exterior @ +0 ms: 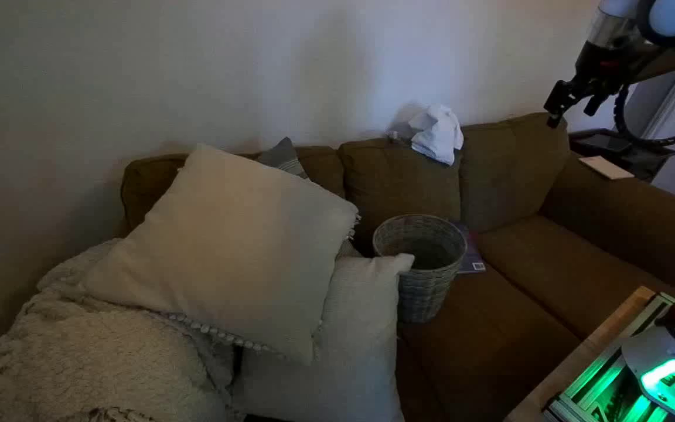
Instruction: Move the gray basket to the right side of the couch
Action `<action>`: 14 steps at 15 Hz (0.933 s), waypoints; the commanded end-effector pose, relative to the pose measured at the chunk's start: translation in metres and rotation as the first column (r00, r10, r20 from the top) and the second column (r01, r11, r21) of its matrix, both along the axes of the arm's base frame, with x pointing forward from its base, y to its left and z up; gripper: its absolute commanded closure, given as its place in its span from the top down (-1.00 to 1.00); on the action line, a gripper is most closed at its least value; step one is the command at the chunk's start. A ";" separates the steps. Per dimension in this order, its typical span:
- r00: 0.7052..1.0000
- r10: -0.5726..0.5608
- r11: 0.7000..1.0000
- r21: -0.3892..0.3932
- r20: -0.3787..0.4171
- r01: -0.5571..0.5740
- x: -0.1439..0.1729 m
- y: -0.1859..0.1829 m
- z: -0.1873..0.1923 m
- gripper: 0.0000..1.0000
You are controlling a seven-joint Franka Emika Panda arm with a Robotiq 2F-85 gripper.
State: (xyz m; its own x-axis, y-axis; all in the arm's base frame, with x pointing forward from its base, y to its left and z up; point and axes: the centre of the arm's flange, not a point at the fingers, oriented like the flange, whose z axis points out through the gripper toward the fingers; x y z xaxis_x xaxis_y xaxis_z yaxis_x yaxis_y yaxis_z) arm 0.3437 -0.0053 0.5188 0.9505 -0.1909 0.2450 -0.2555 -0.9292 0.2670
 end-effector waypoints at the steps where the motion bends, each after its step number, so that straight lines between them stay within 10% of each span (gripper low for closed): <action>1: 1.000 0.000 1.000 0.000 0.000 0.000 0.000 0.000 0.000 1.00; 8: 0.982 0.160 0.969 0.207 -0.100 -0.137 0.090 0.018 -0.123 1.00; 14: 0.921 0.185 0.938 0.340 -0.344 -0.062 0.127 0.002 -0.270 1.00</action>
